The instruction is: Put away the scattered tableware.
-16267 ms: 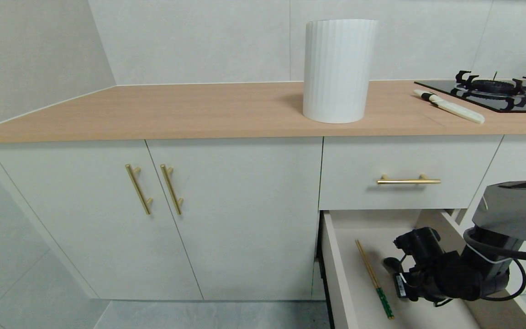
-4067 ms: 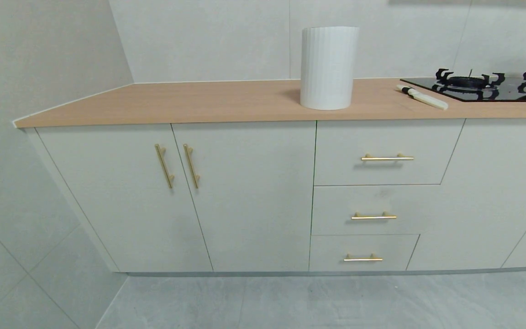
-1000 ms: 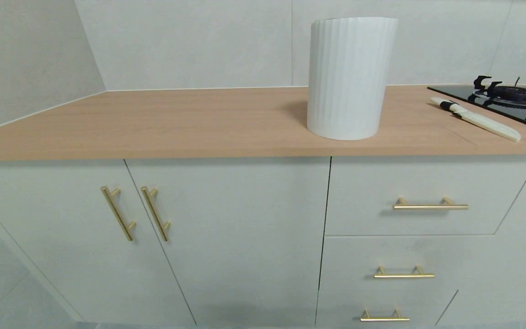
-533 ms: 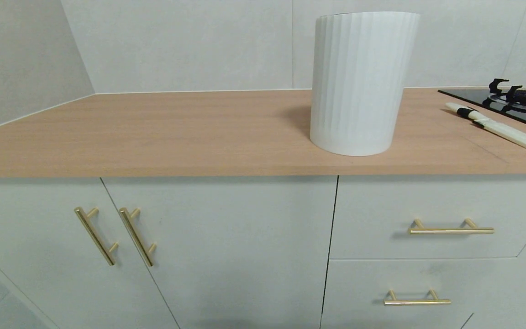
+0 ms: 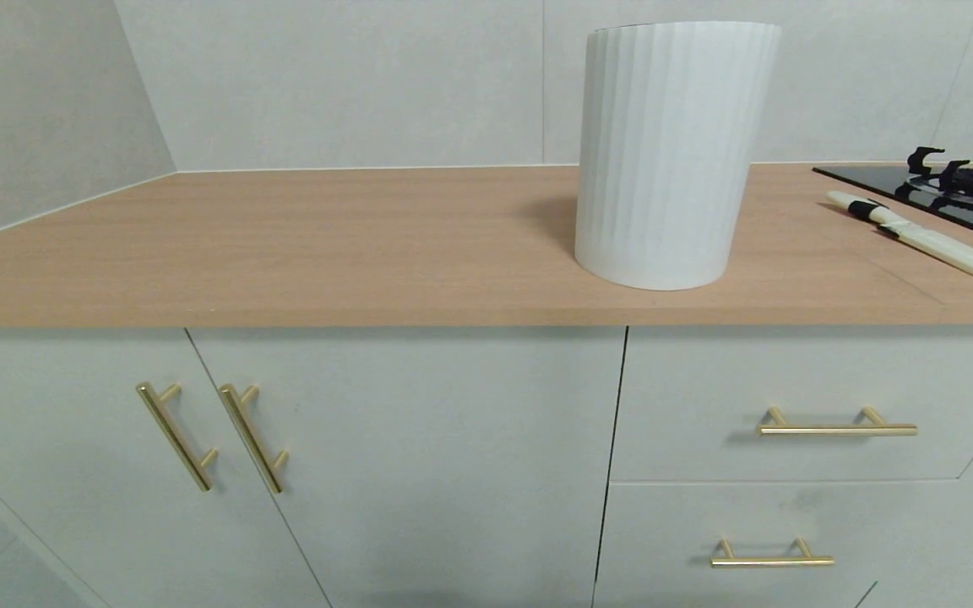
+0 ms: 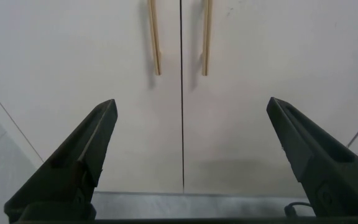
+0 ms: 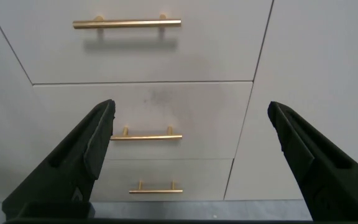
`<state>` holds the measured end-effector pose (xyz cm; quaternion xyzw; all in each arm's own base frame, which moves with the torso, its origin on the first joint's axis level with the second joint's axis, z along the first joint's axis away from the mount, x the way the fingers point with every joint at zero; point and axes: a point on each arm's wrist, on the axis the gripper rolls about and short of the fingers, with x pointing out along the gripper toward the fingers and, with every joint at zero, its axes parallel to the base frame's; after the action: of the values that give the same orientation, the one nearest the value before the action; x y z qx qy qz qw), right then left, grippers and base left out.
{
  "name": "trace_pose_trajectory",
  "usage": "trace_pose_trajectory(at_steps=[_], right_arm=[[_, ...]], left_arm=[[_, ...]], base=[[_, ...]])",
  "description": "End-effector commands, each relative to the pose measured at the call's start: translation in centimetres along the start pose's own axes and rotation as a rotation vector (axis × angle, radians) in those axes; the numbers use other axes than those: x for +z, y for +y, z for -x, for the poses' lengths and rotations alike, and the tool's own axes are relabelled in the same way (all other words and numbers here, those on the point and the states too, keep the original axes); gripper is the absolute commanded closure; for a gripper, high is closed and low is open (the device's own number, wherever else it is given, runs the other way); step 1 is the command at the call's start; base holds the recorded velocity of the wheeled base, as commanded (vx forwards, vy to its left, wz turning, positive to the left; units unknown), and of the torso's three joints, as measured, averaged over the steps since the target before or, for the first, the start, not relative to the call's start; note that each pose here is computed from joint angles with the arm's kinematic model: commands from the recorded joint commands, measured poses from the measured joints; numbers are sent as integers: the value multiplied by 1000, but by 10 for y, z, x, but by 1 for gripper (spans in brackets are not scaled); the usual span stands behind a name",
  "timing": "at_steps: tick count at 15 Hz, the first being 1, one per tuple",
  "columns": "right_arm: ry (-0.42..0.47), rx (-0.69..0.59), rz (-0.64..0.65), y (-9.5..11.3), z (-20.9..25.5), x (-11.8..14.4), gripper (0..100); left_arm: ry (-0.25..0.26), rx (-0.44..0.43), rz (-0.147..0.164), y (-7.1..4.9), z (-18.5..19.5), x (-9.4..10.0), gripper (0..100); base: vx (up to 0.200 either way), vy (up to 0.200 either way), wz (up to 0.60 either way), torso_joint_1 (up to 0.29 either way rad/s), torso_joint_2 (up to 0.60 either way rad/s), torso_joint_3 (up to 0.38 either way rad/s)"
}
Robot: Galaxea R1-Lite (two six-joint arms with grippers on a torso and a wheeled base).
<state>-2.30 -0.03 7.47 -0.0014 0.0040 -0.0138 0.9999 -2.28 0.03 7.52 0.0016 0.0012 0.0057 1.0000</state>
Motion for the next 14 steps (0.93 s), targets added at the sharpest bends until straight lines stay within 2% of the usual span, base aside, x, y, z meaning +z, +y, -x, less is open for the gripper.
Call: trace_pose_trajectory(at_steps=[1,4,14], right_arm=[[1,0,0,0,0,0,0],[1,0,0,0,0,0,0],[0,0,0,0,0,0,0]], left_arm=[[1,1,0,0,0,0,0],[1,1,0,0,0,0,0],[1,1,2,0,0,0,0]], base=[[0,-200,0,2,2,2],[0,-200,0,4,4,4],[0,-20,0,0,0,1]])
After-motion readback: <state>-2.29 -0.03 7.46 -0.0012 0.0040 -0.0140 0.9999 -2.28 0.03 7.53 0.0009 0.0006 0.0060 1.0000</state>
